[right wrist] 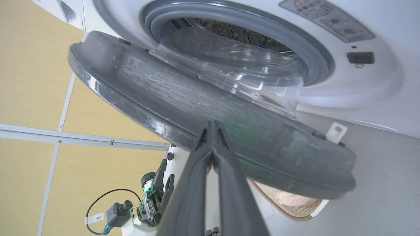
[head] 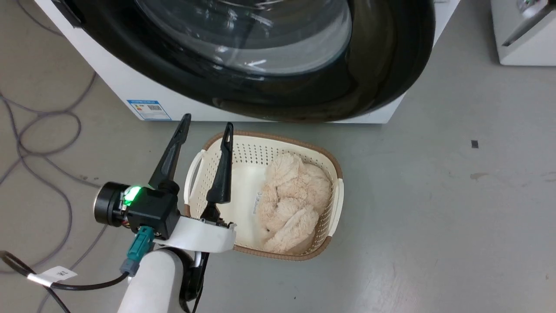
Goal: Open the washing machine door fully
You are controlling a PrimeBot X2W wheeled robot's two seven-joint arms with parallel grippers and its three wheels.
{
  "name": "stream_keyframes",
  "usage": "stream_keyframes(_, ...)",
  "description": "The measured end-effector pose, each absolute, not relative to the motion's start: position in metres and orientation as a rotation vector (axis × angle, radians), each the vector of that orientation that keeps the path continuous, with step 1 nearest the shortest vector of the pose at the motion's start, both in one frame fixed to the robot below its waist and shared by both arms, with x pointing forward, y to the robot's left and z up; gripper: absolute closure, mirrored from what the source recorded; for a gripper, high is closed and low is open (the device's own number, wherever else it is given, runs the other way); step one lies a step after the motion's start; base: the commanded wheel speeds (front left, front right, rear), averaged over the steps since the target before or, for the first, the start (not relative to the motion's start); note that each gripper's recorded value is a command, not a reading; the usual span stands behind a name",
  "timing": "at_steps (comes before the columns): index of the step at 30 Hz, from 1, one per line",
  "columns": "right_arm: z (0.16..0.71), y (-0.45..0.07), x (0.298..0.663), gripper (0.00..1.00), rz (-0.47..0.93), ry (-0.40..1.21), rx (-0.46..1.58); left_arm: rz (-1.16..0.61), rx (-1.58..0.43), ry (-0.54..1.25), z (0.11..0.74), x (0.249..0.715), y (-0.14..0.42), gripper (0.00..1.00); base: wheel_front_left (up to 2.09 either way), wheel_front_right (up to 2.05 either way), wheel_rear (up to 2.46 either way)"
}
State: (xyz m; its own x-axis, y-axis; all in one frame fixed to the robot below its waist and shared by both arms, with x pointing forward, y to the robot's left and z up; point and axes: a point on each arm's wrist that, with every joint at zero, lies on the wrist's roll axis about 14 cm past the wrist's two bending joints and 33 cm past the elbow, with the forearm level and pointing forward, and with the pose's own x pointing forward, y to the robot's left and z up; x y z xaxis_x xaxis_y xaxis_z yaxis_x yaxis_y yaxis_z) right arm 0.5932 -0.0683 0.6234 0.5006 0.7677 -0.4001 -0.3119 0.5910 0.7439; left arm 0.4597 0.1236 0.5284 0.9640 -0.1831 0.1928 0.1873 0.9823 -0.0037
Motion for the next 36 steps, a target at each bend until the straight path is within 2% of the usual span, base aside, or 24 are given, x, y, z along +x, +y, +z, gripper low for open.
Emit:
stream_keyframes(11, 0.610, -0.051, 0.542, 1.00, 0.802, 0.882, 0.635, -0.173, -0.017, -0.179, 0.532, 0.438, 0.128, 0.00, 0.00, 0.00, 0.00)
stream_keyframes(22, 0.608, -0.005, 0.448, 1.00, 1.019, 0.972, 0.584, -0.144, 0.004, -0.173, 0.537, 0.397, 0.140, 0.00, 0.00, 0.00, 0.00)
stream_keyframes(36, 0.621, 0.056, 0.371, 1.00, 1.275, 0.993, 0.560, -0.075, 0.019, -0.173, 0.539, 0.373, 0.162, 0.00, 0.00, 0.00, 0.00)
